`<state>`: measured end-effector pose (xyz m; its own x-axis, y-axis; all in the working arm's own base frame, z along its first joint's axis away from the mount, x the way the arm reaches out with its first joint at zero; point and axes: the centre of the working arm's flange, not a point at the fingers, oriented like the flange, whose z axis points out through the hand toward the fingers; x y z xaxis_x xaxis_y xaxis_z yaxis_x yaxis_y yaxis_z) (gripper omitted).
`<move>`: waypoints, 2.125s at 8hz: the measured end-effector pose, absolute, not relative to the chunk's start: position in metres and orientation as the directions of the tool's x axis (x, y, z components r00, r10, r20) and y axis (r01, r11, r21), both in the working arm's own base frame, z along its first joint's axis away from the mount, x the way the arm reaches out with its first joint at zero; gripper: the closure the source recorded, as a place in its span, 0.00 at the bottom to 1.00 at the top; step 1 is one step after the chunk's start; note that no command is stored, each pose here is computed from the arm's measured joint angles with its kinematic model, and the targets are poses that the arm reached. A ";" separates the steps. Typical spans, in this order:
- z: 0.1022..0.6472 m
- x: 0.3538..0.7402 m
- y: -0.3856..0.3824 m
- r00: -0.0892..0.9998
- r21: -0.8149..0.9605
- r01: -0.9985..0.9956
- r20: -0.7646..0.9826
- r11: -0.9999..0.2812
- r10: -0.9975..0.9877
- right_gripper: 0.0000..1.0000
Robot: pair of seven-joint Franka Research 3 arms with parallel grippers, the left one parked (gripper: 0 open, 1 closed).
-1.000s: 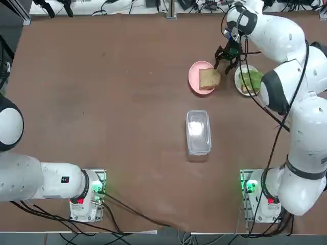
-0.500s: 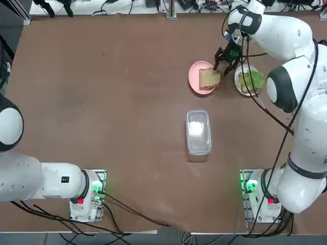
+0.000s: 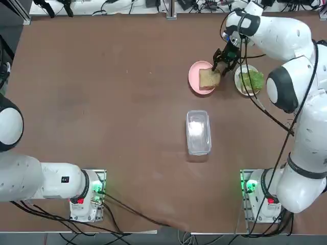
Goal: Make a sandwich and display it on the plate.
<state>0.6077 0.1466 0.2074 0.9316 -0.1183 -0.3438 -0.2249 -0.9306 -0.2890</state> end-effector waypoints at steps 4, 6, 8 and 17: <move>0.203 0.604 0.148 0.930 -0.290 -0.224 -0.349 -0.931 -0.115 0.26; 0.201 0.603 0.151 0.930 -0.293 -0.219 -0.350 -0.931 -0.109 0.40; 0.201 0.602 0.154 0.931 -0.294 -0.215 -0.351 -0.931 -0.104 0.55; 0.214 0.605 0.150 0.942 -0.303 -0.179 -0.326 -0.936 -0.075 0.94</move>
